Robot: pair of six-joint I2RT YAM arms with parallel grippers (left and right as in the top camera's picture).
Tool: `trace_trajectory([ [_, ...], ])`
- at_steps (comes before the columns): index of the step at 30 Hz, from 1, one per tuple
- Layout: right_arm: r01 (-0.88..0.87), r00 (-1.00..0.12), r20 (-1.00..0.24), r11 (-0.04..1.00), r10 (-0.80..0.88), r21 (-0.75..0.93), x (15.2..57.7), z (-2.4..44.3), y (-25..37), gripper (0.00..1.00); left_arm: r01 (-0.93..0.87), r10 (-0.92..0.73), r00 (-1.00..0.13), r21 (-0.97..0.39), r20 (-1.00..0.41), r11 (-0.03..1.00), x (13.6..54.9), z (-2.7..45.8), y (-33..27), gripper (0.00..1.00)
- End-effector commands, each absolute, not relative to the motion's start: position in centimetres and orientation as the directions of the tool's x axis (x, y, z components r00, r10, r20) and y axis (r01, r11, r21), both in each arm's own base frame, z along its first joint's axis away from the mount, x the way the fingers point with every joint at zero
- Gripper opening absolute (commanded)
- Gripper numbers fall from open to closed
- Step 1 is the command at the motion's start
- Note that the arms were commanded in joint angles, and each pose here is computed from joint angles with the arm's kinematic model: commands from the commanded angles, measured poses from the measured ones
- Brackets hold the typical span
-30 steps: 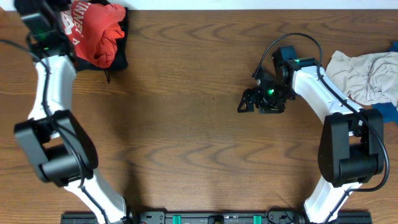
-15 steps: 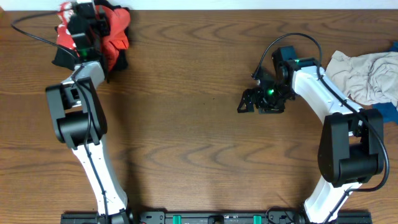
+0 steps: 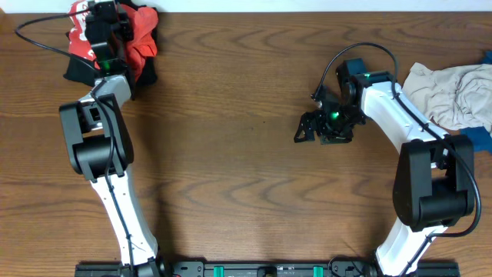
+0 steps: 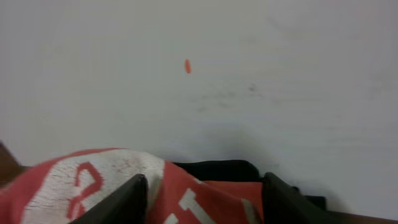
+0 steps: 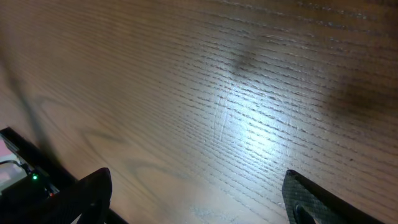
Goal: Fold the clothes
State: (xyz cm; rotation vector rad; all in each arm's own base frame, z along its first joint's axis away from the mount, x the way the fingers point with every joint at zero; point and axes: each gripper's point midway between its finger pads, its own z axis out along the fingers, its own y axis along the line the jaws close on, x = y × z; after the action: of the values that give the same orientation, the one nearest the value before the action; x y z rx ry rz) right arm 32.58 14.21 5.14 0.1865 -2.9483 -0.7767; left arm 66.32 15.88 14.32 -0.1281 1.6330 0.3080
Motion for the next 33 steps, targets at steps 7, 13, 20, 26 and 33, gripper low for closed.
trace_trajectory([
  [7,-0.152,-0.982,0.021,0.850,-0.188,0.504,32.1,6.0,15.4,0.86,-0.423,0.137,-0.128,0.179,-0.982,0.888,63.3,16.7,22.8,0.68],
  [13,-0.160,-0.982,0.009,0.849,-0.191,0.504,32.4,6.0,15.5,0.86,-0.442,0.164,-0.041,0.165,-0.986,0.882,62.8,21.6,22.9,0.68],
  [20,-0.164,-0.982,0.002,0.848,-0.191,0.504,32.5,6.0,15.6,0.86,-0.433,0.155,-0.070,0.170,-0.985,0.885,62.8,21.0,22.8,0.68],
  [26,-0.169,-0.981,-0.008,0.847,-0.191,0.504,32.7,6.0,15.6,0.87,-0.452,0.199,0.068,0.147,-0.978,0.880,62.1,26.6,22.3,0.68],
  [33,-0.179,-0.981,-0.027,0.845,-0.191,0.504,33.1,6.0,15.7,0.87,-0.360,0.086,-0.060,0.102,-0.994,0.927,63.0,21.9,21.3,0.68],
])
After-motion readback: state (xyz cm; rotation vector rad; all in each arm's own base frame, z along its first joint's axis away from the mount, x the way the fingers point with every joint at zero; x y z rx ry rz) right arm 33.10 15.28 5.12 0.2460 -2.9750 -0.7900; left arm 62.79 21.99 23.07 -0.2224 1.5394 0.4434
